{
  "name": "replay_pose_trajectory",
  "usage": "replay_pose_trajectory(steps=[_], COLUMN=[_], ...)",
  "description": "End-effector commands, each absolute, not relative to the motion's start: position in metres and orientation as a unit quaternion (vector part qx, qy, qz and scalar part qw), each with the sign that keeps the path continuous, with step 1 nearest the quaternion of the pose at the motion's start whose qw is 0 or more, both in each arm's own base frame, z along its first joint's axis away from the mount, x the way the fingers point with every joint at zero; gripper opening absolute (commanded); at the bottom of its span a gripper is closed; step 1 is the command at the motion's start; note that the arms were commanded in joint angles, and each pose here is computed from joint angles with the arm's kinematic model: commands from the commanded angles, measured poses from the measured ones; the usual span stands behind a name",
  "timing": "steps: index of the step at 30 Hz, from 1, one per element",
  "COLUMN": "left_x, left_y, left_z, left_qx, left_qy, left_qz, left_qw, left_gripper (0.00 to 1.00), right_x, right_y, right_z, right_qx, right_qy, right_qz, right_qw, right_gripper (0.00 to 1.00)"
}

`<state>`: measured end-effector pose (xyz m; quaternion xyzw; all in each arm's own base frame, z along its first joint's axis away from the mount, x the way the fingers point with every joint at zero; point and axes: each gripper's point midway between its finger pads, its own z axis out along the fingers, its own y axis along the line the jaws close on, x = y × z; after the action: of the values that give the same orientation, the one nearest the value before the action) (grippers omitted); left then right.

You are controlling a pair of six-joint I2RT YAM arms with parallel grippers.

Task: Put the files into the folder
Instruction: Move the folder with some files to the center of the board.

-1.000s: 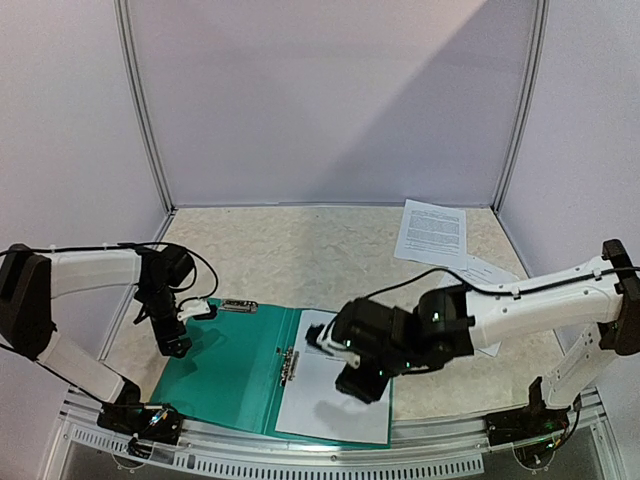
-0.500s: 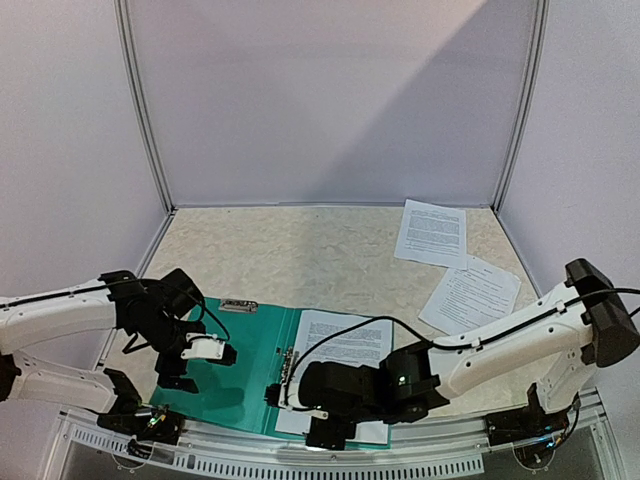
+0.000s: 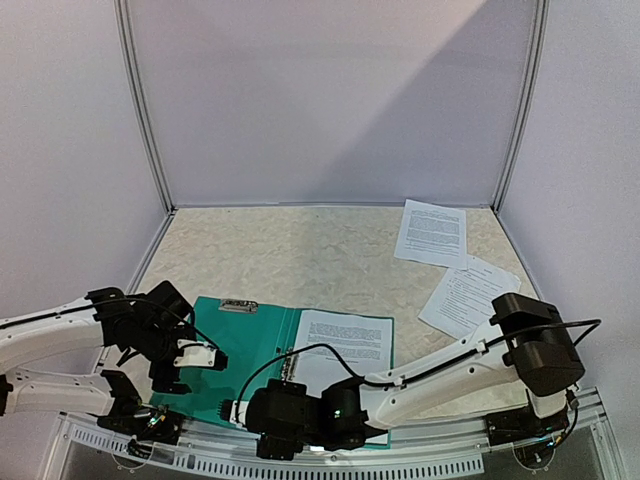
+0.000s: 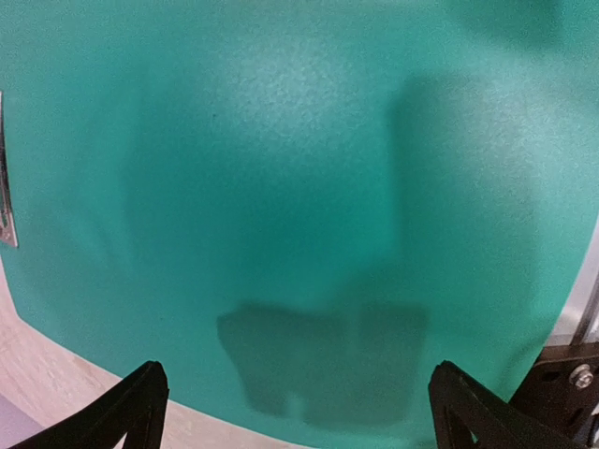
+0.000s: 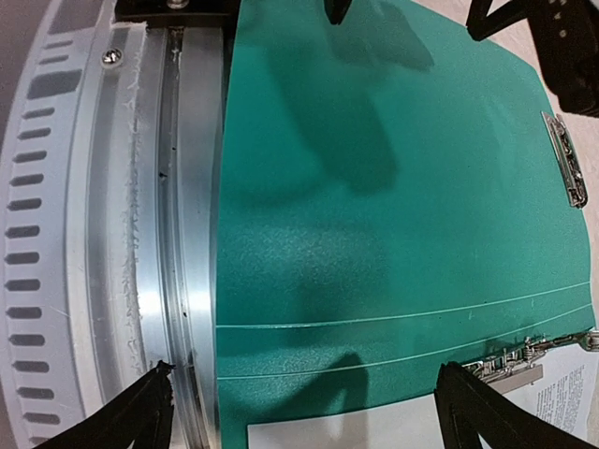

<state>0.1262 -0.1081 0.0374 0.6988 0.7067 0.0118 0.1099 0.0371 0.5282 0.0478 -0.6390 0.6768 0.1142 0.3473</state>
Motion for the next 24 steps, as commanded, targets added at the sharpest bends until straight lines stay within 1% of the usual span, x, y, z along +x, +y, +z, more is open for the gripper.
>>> replay_pose_trajectory(steps=[1, 5, 12, 19, 24], left_x=[0.135, 0.144, 0.148, 0.152, 0.155], left_y=[-0.097, -0.087, -0.085, -0.091, -0.093], left_z=[0.04, 0.043, 0.045, 0.046, 0.047], left_qx=[0.685, 0.673, 0.665, 0.662, 0.661], left_qy=[0.717, 0.727, 0.736, 0.74, 0.741], left_qz=[0.044, 0.062, 0.054, 0.045, 0.045], left_qw=[0.121, 0.118, 0.112, 0.113, 0.112], left_gripper=[0.99, 1.0, 0.99, 1.0, 1.0], right_x=[0.041, 0.046, 0.057, 0.073, 0.087], right_y=[0.534, 0.532, 0.507, 0.489, 0.475], right_z=[0.042, 0.03, 0.017, 0.023, 0.034], right_qx=[-0.652, -0.662, -0.665, -0.656, -0.644], right_qy=[0.668, 0.666, 0.671, 0.675, 0.684], right_qz=[0.081, 0.049, -0.01, -0.052, -0.058], right_qw=[0.351, 0.341, 0.329, 0.334, 0.338], right_gripper=[0.98, 0.98, 0.97, 0.97, 0.97])
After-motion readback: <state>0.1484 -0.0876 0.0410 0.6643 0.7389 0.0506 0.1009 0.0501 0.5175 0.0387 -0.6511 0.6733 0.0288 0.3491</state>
